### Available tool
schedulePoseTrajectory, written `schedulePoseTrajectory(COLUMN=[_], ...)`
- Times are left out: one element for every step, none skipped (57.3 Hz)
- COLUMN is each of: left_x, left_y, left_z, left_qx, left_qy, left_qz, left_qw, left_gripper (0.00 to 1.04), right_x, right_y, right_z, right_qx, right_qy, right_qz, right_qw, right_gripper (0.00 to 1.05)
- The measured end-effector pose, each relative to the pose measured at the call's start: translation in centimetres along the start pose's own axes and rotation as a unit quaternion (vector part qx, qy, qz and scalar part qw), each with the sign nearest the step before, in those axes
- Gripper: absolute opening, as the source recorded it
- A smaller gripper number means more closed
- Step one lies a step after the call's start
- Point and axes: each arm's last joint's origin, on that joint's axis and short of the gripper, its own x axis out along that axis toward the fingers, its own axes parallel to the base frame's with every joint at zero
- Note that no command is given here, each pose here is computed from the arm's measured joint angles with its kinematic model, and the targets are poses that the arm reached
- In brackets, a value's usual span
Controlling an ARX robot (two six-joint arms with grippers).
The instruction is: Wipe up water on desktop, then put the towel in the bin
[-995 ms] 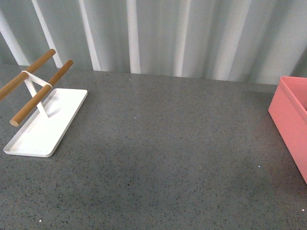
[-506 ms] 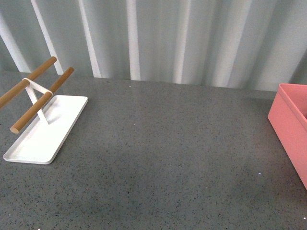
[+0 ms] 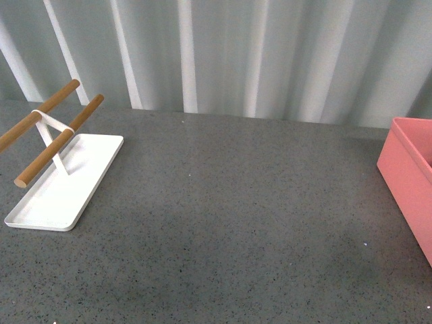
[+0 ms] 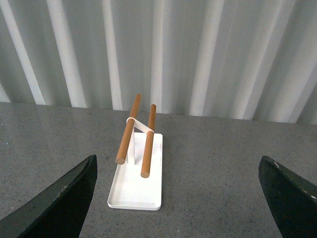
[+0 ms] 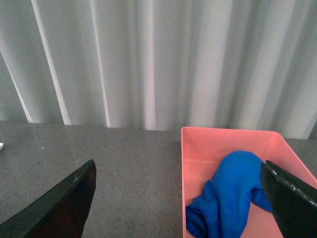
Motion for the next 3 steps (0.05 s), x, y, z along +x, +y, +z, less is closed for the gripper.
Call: schedulePoseTrajectory(left_x=[0.0, 0.0, 0.0], left_y=[0.0, 0.0, 0.0], left_z=[0.0, 0.0, 0.0], left_qx=[0.0, 0.0, 0.0], left_qy=[0.0, 0.0, 0.0], left_qz=[0.0, 0.0, 0.0], left_qw=[1.0, 1.0, 1.0], left_gripper=[0.98, 0.98, 0.98], right_x=[0.0, 0.0, 0.0], right_y=[0.0, 0.0, 0.0], right_z=[0.0, 0.0, 0.0], right_qx=[0.0, 0.0, 0.0], right_qy=[0.0, 0.0, 0.0], right_qz=[0.0, 0.0, 0.0], right_qw=[1.0, 1.0, 1.0], right_gripper=[0.98, 0.98, 0.98])
